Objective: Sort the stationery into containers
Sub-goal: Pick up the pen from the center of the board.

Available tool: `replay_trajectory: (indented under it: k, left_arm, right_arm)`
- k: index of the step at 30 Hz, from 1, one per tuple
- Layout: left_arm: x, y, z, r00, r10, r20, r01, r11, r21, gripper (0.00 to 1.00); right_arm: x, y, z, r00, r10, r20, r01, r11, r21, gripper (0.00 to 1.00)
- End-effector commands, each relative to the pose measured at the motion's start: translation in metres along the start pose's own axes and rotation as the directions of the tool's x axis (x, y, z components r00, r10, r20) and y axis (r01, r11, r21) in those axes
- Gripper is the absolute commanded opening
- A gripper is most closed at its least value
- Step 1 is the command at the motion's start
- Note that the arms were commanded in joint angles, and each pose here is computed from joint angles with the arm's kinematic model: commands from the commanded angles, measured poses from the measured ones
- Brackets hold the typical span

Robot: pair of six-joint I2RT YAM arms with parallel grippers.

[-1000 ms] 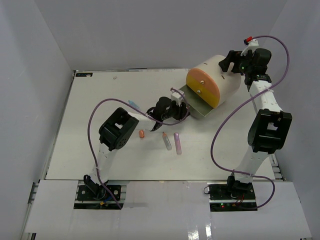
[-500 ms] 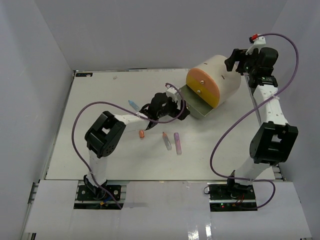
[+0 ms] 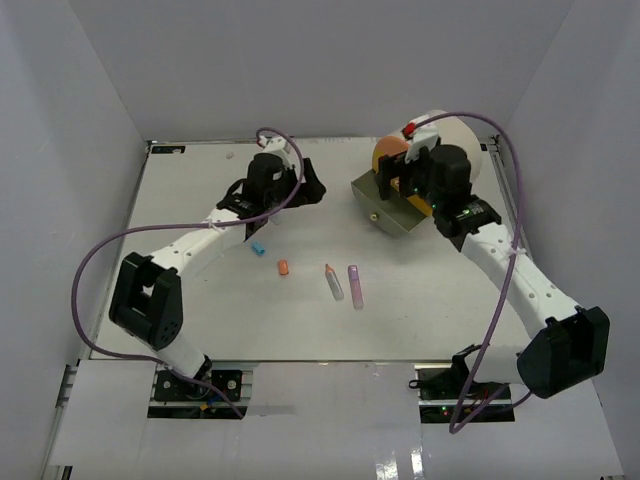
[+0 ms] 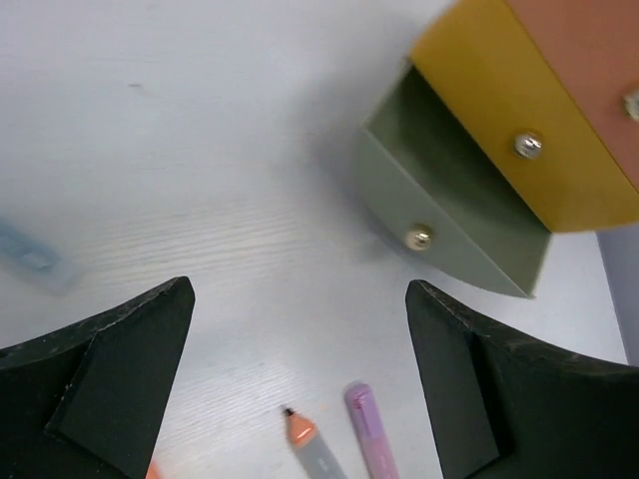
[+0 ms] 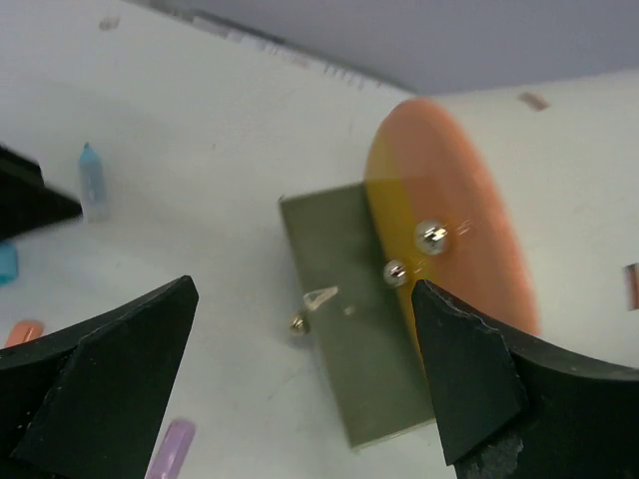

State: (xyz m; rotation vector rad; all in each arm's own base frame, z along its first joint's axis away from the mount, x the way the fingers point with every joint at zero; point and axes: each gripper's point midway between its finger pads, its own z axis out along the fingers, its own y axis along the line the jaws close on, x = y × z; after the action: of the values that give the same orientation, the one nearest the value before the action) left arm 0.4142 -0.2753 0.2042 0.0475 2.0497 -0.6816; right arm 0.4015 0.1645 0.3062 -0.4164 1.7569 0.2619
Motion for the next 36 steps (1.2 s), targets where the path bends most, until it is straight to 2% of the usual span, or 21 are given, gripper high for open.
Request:
replay_trajectory:
  k: [1,4,6,8,10,11,15,19,30,36]
  left_arm:
    - [-0.033,0.034,-0.053,0.996,-0.081,0.021,0.083,0.990,-0.112,0.98]
    - [-0.049,0.062,-0.084,0.996,-0.062,0.062,0.072,0.980,-0.186,0.98]
    - [-0.053,0.090,-0.100,0.997,-0.042,0.065,0.058,0.963,-0.262,0.98]
    - [-0.059,0.106,-0.117,0.996,-0.023,0.090,0.049,0.951,-0.305,0.98]
    - [-0.046,0.128,-0.125,0.995,-0.008,0.102,0.047,0.922,-0.385,0.98]
    - [-0.038,0.132,-0.129,0.994,-0.011,0.108,0.052,0.923,-0.381,0.98]
    - [-0.019,0.140,-0.127,0.997,-0.013,0.080,0.042,0.926,-0.375,0.98]
    - [-0.002,0.146,-0.123,1.000,-0.008,0.022,0.015,0.924,-0.383,0.98]
    - [-0.008,0.149,-0.131,0.999,0.014,0.050,0.007,0.915,-0.403,0.98]
    - [-0.008,0.149,-0.131,0.999,0.012,0.051,0.010,0.915,-0.403,0.98]
  right_arm:
    - [0.049,0.034,-0.012,0.993,-0.023,-0.119,0.026,0.999,0.026,0.95]
    - [0.080,0.080,-0.020,0.979,-0.053,-0.195,0.043,0.998,-0.055,0.96]
    - [0.115,0.094,-0.026,0.958,-0.031,-0.284,0.020,0.999,-0.042,0.98]
    - [0.136,0.115,-0.030,0.946,-0.027,-0.324,0.000,0.997,-0.082,0.99]
    - [0.172,0.126,-0.034,0.918,0.020,-0.395,-0.057,0.995,-0.081,1.00]
    - [0.192,0.128,-0.034,0.903,0.029,-0.428,-0.071,0.994,-0.082,0.96]
    - [0.222,0.133,-0.032,0.871,0.084,-0.484,-0.121,0.992,-0.046,0.87]
    - [0.237,0.139,-0.028,0.850,0.101,-0.517,-0.143,0.989,-0.041,0.77]
    - [0.277,0.142,-0.031,0.795,0.081,-0.601,-0.122,0.992,-0.027,0.68]
    - [0.291,0.142,-0.032,0.771,0.058,-0.634,-0.099,0.995,-0.030,0.54]
